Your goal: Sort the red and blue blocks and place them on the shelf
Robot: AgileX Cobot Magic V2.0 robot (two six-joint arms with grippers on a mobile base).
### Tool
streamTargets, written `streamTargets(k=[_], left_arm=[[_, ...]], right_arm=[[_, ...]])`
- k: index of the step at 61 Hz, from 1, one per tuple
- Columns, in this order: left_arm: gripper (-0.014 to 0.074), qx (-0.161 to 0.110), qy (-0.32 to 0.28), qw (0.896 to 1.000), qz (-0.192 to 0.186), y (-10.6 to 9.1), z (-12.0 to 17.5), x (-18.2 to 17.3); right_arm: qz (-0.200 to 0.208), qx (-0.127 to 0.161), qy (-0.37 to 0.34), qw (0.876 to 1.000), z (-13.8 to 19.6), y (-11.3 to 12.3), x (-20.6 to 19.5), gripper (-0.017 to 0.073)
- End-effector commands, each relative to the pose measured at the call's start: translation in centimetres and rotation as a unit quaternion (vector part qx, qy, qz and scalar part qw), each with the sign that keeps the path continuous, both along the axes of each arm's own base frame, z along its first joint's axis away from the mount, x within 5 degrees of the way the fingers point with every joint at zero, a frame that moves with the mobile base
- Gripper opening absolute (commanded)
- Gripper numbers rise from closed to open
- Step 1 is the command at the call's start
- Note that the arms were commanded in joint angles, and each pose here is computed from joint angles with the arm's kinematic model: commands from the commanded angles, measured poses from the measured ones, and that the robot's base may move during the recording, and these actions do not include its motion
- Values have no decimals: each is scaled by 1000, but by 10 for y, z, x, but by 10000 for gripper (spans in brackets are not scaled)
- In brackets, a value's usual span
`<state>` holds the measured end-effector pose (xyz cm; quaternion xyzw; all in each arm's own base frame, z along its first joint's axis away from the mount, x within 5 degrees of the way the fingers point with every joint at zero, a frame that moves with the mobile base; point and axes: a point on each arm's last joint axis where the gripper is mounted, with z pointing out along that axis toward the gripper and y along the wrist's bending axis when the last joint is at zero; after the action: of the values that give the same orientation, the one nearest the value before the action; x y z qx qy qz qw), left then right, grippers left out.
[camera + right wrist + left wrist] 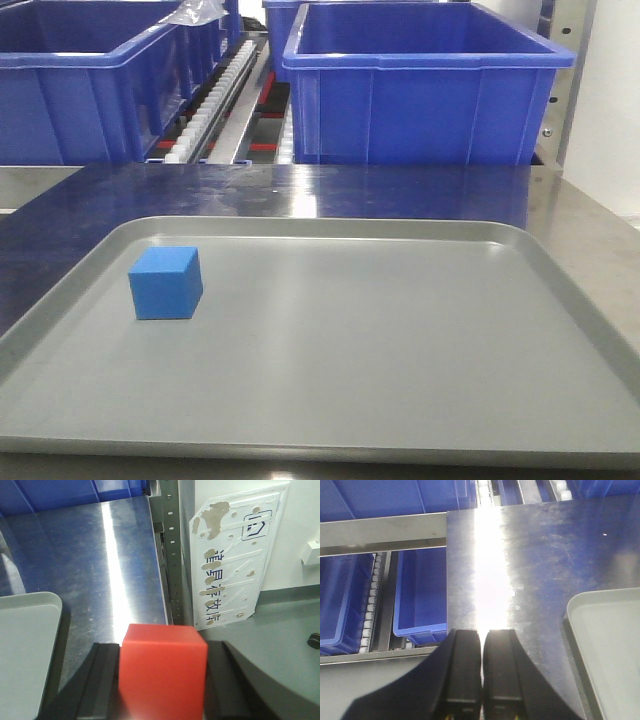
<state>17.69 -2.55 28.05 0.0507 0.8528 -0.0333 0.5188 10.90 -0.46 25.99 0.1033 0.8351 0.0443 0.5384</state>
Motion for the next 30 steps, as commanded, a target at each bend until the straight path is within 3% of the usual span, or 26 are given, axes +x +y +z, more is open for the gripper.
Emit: streamTargets(k=[1, 30], left_arm=[[123, -17, -55, 998, -5, -3, 19, 4], [136, -22, -2, 1000, 4, -2, 10, 0]], right_arm=[[-1, -13, -51, 999, 16, -1, 3, 49], [-1, -13, -51, 999, 16, -1, 3, 49]])
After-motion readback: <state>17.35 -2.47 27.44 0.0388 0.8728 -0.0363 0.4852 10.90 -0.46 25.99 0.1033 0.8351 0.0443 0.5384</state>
